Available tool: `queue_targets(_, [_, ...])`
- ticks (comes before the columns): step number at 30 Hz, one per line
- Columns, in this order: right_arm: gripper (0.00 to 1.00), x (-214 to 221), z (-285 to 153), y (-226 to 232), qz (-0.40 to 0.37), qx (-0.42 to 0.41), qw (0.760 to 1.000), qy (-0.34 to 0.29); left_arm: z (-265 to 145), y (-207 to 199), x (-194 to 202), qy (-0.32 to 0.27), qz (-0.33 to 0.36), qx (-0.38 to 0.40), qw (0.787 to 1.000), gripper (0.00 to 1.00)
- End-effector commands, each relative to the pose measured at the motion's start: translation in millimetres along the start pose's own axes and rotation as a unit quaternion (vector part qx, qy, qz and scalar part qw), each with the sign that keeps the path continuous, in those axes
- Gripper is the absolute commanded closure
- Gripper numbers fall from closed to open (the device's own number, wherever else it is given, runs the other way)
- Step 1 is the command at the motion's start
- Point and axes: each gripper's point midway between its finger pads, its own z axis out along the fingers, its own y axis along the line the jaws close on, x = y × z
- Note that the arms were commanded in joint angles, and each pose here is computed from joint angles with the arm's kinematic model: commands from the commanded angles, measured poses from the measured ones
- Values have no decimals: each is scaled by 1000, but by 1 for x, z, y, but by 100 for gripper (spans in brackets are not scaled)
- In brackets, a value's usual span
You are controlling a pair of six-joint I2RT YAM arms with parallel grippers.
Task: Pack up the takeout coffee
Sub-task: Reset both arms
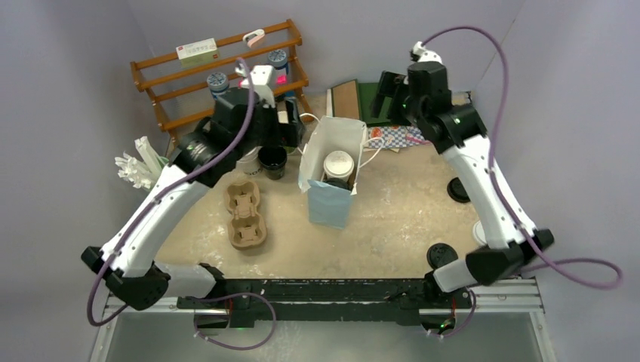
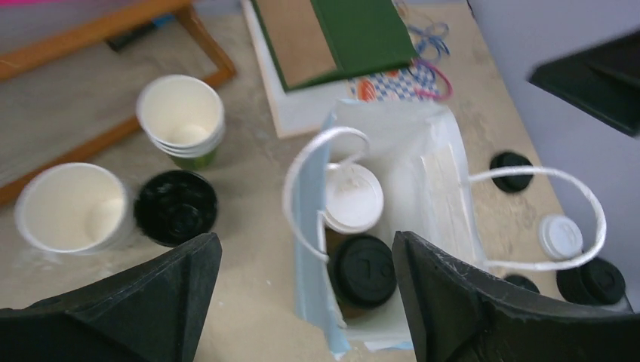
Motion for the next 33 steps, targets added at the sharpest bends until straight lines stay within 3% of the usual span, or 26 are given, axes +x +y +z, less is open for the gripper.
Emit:
queue_targets(1, [4, -43, -39, -33, -21, 54, 989, -137, -44, 59, -53, -109, -1, -121, 987, 10])
queue_targets(5, [1, -36, -59, -77, -18, 116, 968, -221, -50, 128, -34, -142, -81, -213, 963, 10])
queue_targets(8, [3, -10, -60, -102, -9, 135, 959, -250, -53, 174, -5, -165, -132, -279, 937, 10])
queue_targets(11, [2, 24, -43, -125, -6, 165, 963, -213, -52, 226, 28, -157, -155, -338, 915, 10])
queue_targets(14, [2, 52, -18, -149, 15, 191, 967, -165, -41, 265, 47, -137, -163, -354, 911, 10])
queue_targets(20, [2, 74, 33, -162, -7, 185, 968, -167, -17, 301, 64, -121, -115, -400, 901, 9])
queue_targets(23, [1, 79, 64, -159, -57, 140, 965, -214, 4, 319, 88, -83, -84, -419, 900, 9])
queue_targets(25, [2, 99, 86, -168, -94, 113, 971, -190, 7, 330, 90, -92, -51, -432, 896, 8])
queue_targets(29, [2, 112, 95, -199, -62, 114, 972, -198, 13, 342, 100, -121, 21, -420, 899, 6])
queue_targets(31, [2, 128, 102, -205, -91, 108, 971, -191, 14, 352, 114, -118, 28, -425, 897, 6])
queue_targets(33, [2, 145, 105, -218, -68, 123, 970, -199, 16, 357, 126, -124, 32, -419, 899, 6])
